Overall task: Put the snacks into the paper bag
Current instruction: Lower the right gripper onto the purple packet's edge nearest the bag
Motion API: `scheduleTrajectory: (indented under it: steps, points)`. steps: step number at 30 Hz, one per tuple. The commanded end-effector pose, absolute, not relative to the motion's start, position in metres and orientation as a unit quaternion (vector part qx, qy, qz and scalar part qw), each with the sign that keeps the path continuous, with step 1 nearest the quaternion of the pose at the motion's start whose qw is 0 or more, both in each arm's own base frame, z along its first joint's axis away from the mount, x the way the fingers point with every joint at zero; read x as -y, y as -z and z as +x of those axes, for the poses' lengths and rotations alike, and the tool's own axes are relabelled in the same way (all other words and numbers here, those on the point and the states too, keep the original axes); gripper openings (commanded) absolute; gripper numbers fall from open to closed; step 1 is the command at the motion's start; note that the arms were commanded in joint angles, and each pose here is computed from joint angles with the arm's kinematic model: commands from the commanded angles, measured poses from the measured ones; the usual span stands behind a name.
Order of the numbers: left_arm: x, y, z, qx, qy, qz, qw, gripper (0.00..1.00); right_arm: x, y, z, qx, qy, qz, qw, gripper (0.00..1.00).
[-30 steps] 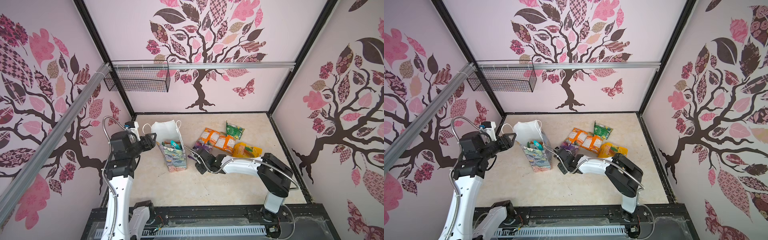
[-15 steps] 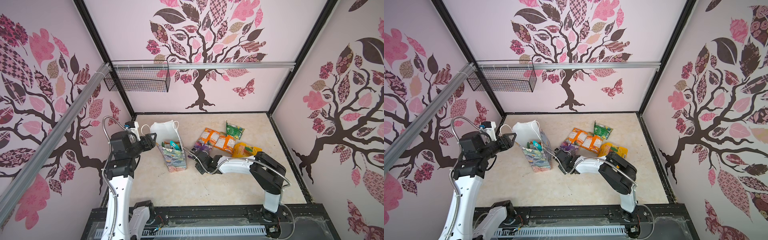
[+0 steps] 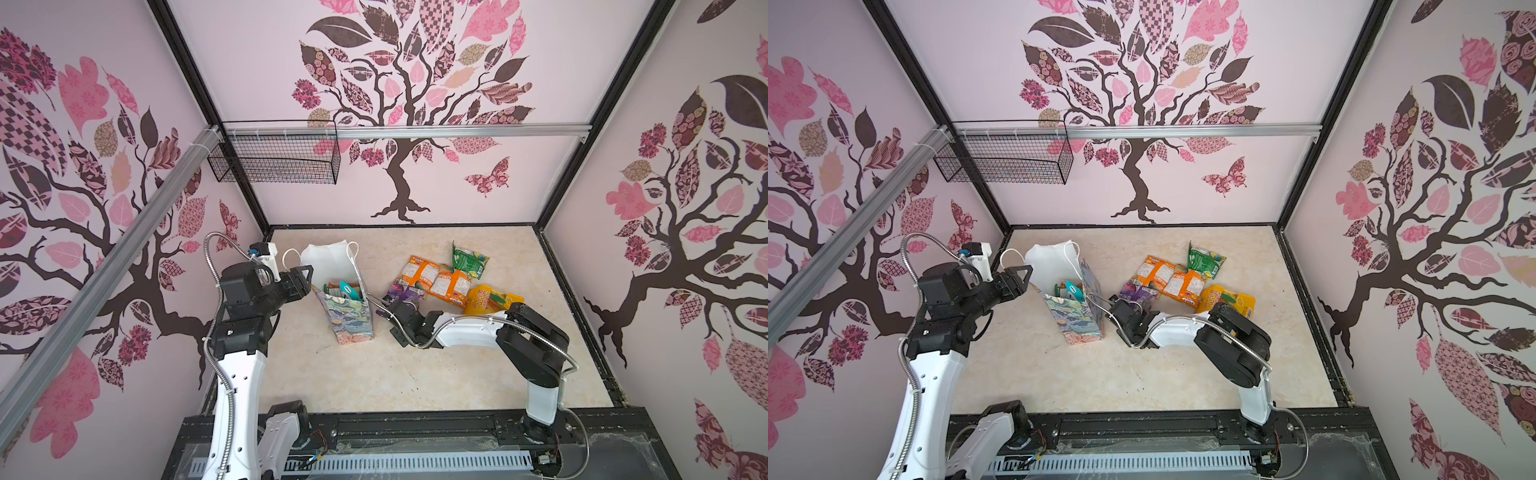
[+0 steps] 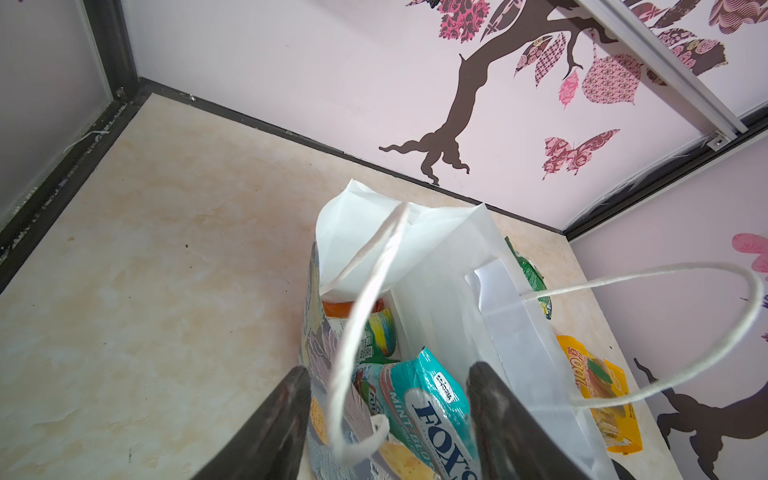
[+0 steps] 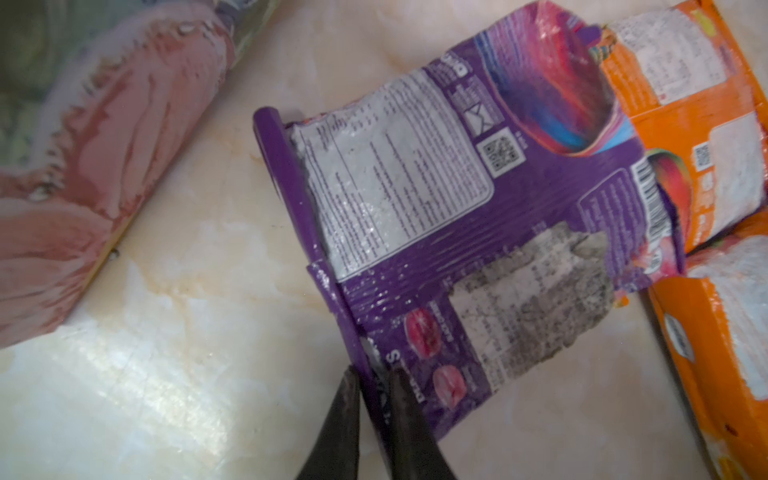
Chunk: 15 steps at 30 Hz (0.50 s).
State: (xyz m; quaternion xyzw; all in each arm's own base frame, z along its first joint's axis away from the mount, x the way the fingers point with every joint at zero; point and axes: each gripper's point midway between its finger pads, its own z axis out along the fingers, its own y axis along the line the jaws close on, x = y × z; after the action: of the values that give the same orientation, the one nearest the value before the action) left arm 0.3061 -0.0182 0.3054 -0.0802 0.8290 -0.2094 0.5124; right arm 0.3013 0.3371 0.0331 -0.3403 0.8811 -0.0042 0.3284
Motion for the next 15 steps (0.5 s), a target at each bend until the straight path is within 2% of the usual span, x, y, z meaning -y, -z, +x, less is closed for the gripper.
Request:
scheduleTrajectory:
  steps: [1,3,7,15]
  points:
    - [0.017,-0.301,0.307,-0.827,0.209,-0.08,0.515,0.64,-0.337,-0.025,0.3,-0.888,-0.01,-0.331,0.318,0.06]
    - [0.017,-0.301,0.308,-0.828,0.21,-0.079,0.514,0.64,-0.337,-0.032,0.298,-0.894,-0.038,-0.318,0.314,0.0]
    - [0.017,-0.301,0.308,-0.827,0.209,-0.079,0.515,0.63,-0.327,-0.047,0.292,-0.904,-0.096,-0.284,0.306,0.0]
    - [0.017,-0.302,0.307,-0.827,0.207,-0.078,0.517,0.64,-0.304,-0.053,0.25,-0.91,-0.138,-0.289,0.263,0.0]
